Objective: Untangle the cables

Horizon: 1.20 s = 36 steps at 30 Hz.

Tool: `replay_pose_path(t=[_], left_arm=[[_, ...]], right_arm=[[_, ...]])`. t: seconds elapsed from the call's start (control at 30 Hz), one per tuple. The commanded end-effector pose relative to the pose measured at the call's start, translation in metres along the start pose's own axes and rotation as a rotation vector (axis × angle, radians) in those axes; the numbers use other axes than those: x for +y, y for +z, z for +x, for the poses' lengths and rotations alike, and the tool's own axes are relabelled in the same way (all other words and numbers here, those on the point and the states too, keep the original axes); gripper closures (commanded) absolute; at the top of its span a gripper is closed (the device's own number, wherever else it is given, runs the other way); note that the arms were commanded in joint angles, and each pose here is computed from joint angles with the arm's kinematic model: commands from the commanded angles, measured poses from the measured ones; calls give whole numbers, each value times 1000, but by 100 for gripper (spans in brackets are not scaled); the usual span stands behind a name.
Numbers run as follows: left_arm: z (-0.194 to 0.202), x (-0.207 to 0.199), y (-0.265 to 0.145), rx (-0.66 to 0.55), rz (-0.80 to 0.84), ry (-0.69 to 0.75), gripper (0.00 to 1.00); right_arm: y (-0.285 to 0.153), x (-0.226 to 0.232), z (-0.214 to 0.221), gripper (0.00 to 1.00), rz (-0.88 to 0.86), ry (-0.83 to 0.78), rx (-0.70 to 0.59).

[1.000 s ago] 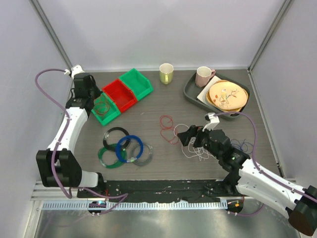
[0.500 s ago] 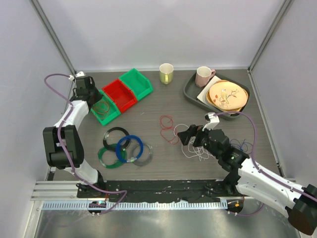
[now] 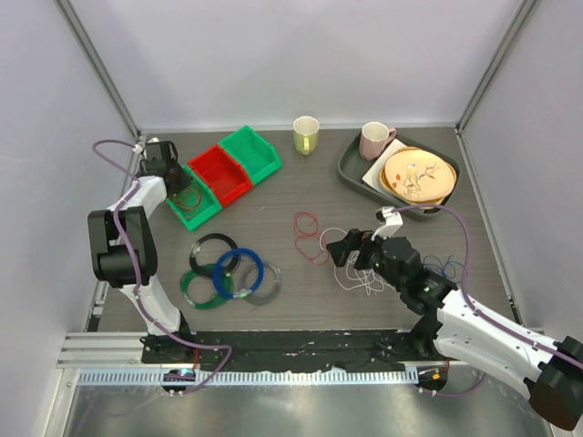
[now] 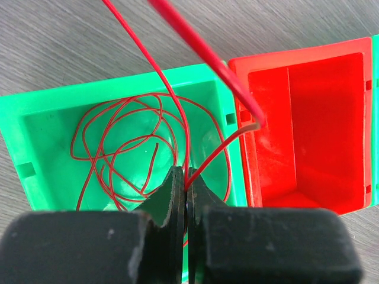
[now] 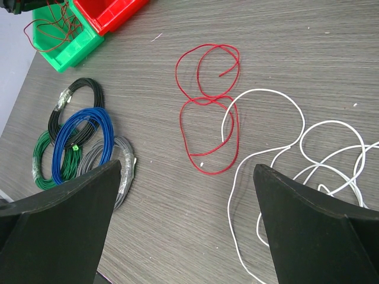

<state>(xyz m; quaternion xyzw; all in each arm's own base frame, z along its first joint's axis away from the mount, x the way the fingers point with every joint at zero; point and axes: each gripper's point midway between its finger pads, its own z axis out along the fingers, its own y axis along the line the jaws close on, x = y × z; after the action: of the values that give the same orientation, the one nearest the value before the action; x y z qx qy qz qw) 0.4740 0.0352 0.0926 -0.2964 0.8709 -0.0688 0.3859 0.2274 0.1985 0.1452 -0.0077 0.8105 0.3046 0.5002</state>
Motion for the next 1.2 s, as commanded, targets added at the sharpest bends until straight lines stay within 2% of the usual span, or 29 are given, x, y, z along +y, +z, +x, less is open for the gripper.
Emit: replay_pose_path(t=[0.0, 0.1, 0.47, 0.57, 0.63, 0.77, 0.9, 1.07, 1.17], left_arm=[[-20, -4, -4, -57, -2, -41, 100], [-20, 2, 1, -93, -18, -72, 100], [-12, 9, 13, -75, -50, -98, 99], [-9, 9, 16, -51, -56, -85, 93], [-6, 4, 16, -32, -30, -74, 82], [-10, -5, 7, -43, 18, -70, 75], [-24, -13, -16, -111, 60, -61, 57], [-35, -18, -40, -174, 98, -57, 46], [-42, -25, -62, -205, 142, -57, 36]], right_arm=[[2, 3, -11, 0, -8, -3, -53], [4, 1, -9, 0, -1, -7, -48], [7, 2, -5, 0, -4, -10, -32], [7, 2, -6, 0, -5, -7, -33], [6, 2, -5, 0, -5, -9, -33], [7, 2, -5, 0, -3, -9, -32], [7, 1, -6, 0, 3, -9, -35], [7, 1, -6, 0, 7, -13, -32], [7, 1, -6, 0, 7, -20, -30]])
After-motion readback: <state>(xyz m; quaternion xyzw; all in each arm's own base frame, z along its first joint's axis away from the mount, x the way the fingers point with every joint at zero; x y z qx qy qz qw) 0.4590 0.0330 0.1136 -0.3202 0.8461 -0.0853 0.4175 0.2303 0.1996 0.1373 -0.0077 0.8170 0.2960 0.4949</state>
